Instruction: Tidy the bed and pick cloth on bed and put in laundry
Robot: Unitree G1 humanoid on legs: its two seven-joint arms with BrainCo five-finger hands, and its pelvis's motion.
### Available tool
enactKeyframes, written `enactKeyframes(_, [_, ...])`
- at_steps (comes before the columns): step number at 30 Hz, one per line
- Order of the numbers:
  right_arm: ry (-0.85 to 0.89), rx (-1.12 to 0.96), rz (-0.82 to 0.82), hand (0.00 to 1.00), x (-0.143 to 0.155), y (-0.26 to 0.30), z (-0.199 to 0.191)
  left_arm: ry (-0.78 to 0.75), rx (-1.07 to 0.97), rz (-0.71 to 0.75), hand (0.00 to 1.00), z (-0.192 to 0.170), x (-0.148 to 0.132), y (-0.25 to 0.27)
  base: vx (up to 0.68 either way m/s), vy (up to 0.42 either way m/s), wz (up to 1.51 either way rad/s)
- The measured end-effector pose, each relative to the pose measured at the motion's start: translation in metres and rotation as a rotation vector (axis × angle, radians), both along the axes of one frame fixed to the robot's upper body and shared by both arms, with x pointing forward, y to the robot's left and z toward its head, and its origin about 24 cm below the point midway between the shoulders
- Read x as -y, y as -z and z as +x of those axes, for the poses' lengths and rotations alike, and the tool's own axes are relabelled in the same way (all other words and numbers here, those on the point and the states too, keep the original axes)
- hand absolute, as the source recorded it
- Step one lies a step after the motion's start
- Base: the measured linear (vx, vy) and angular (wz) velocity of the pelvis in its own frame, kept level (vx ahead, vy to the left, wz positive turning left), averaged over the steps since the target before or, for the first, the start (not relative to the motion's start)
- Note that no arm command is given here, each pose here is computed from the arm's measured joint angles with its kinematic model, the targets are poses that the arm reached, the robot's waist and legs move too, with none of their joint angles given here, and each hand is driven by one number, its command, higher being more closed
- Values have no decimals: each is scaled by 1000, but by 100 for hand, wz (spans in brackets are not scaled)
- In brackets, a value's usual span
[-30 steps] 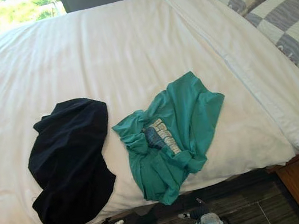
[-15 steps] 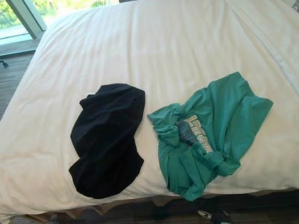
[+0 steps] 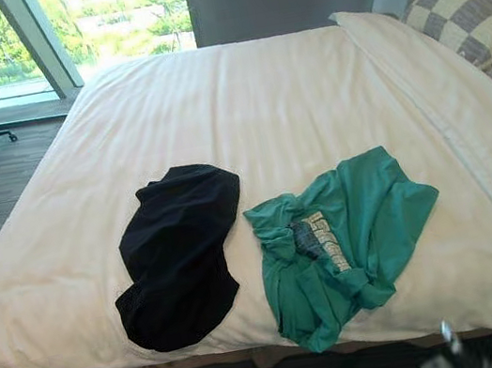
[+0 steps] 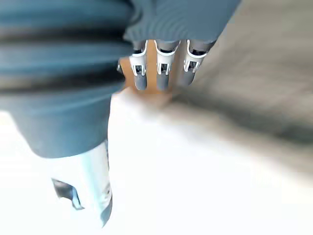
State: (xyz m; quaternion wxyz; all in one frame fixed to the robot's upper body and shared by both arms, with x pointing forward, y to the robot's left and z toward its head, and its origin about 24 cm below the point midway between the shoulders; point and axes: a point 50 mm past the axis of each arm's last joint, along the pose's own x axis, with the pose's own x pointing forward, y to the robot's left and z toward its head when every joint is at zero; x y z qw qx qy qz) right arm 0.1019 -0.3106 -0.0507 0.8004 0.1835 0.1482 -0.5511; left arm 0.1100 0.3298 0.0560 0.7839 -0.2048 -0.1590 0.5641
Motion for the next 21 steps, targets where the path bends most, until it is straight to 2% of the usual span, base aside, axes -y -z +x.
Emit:
enactKeyframes(4, [-89,96,-188,0,7,-44,30,46,119,188,0,2,14,-47,77,47,13])
enactKeyframes(9, [-139,115,-292,0,5,-63,42,176,176,327,0,11,33,-75,35,-11,4])
enactKeyframes(11, [-200,117,-355,0,-1,-70,53,305,135,447,0,27,46,-83,20,-15,-18])
enactKeyframes(14, [-298,87,-432,0,-7,-77,67,415,81,529,0,47,64,-82,16,-18,-34])
enactKeyframes(15, [-363,63,-482,0,-11,-79,74,477,-3,565,0,58,73,-73,-2,-12,-30])
enactKeyframes(21, [-518,33,-548,0,-29,-80,94,656,-230,592,0,87,99,-38,-23,-19,-26])
